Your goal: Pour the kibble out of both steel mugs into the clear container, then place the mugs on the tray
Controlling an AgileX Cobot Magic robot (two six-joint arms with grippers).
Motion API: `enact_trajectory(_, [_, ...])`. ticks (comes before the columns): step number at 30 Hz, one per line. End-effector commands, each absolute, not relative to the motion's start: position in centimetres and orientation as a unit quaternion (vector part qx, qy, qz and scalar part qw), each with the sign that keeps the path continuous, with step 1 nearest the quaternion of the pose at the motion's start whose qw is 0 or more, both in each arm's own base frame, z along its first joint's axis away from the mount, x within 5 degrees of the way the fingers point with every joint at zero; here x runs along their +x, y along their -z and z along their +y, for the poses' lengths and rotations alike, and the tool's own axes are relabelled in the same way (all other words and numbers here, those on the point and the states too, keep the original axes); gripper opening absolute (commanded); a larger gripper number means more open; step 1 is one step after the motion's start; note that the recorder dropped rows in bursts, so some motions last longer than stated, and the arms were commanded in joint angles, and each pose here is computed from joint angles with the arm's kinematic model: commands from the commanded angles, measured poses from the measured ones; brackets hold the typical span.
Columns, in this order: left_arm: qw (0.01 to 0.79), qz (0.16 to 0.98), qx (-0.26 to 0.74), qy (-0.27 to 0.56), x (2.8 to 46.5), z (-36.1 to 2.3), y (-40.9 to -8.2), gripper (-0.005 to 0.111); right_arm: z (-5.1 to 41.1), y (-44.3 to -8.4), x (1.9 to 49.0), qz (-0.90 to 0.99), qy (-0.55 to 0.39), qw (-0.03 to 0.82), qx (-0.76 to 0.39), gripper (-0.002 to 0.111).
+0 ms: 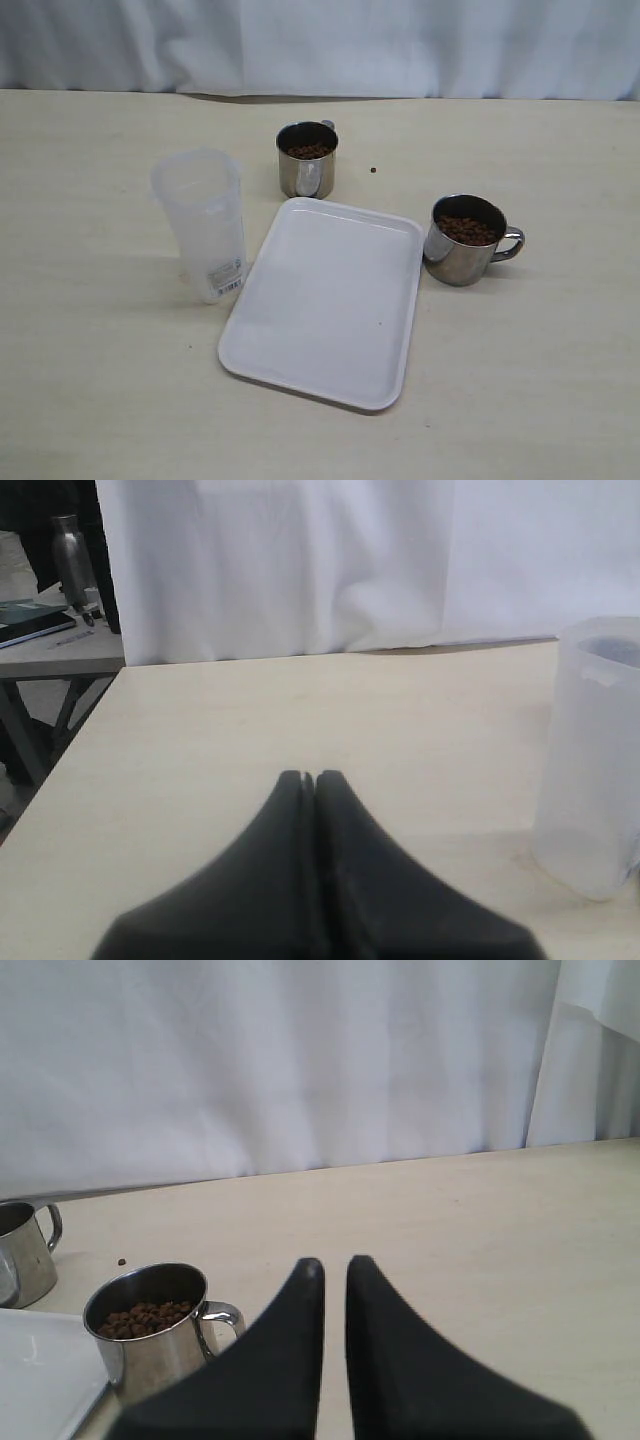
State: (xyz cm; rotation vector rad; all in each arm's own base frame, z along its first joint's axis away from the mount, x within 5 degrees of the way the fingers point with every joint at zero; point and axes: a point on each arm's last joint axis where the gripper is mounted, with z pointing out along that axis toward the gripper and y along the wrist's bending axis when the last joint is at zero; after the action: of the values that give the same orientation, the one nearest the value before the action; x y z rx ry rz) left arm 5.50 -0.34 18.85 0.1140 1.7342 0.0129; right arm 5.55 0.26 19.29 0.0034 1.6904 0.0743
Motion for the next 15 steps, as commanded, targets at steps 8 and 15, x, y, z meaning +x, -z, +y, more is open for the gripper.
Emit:
enact_trajectory(8, [0.65,0.758,0.048,-0.005,5.5,-0.3,-19.1,0.0,0.3,-19.4,5.6,0.749,-0.034,0.661,0.003,0.006])
enact_trajectory(15, [0.65,0.758,0.048,-0.005,5.5,-0.3,-19.1,0.0,0.3,-21.5,5.6,0.669,-0.049,0.742,0.012,0.006])
